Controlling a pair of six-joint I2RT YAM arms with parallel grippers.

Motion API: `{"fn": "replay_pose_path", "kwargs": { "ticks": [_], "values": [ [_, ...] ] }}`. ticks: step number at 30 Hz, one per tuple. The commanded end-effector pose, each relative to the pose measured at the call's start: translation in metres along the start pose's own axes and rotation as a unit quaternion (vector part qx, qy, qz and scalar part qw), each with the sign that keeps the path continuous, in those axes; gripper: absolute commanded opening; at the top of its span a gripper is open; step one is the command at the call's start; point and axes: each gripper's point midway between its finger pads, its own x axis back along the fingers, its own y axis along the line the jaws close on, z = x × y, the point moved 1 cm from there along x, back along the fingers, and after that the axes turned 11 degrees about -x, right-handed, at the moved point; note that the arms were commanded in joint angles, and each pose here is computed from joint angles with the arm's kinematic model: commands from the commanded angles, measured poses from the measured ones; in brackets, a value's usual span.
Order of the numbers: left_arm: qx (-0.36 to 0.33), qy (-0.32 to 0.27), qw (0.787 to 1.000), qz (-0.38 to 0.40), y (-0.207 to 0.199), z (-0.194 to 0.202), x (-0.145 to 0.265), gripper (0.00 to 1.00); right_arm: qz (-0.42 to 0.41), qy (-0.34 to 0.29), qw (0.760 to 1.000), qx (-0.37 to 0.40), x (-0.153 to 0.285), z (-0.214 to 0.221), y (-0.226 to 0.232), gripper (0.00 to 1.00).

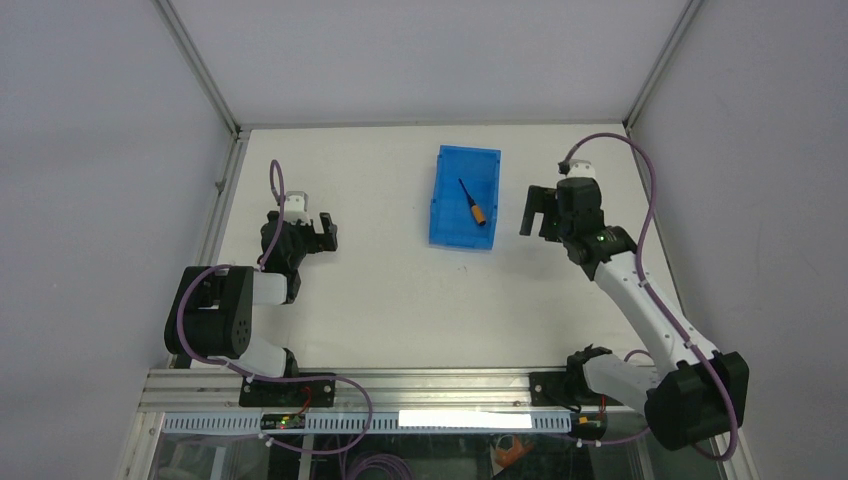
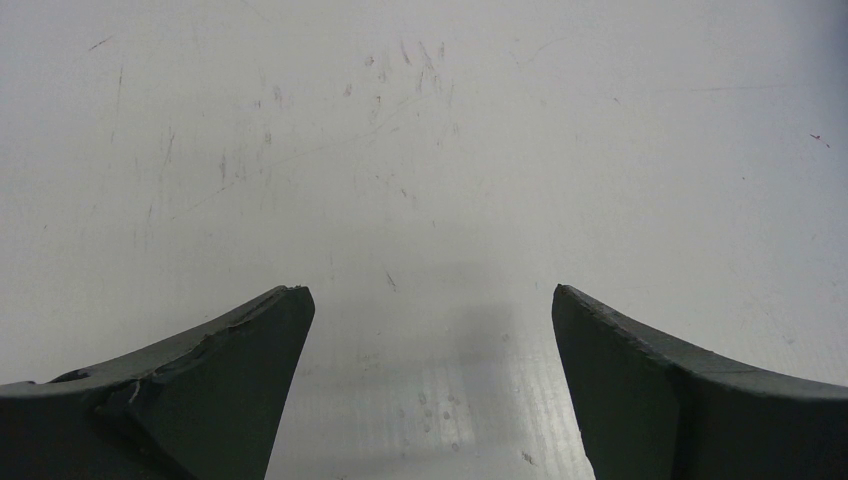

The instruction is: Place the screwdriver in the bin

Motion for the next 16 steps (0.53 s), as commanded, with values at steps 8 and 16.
{"fn": "replay_pose_path", "kwargs": {
  "ticks": [8, 16],
  "values": [
    [0.004, -0.04, 0.999, -0.002, 0.004, -0.023, -0.004, 0.99, -0.027, -0.072, 0.994, -0.074, -0.001, 0.029, -0.015, 0.99],
    [0.004, -0.04, 0.999, -0.002, 0.004, -0.023, -0.004, 0.99, -0.055, -0.099, 0.991, -0.071, 0.01, 0.026, -0.013, 0.99]
  ]
}}
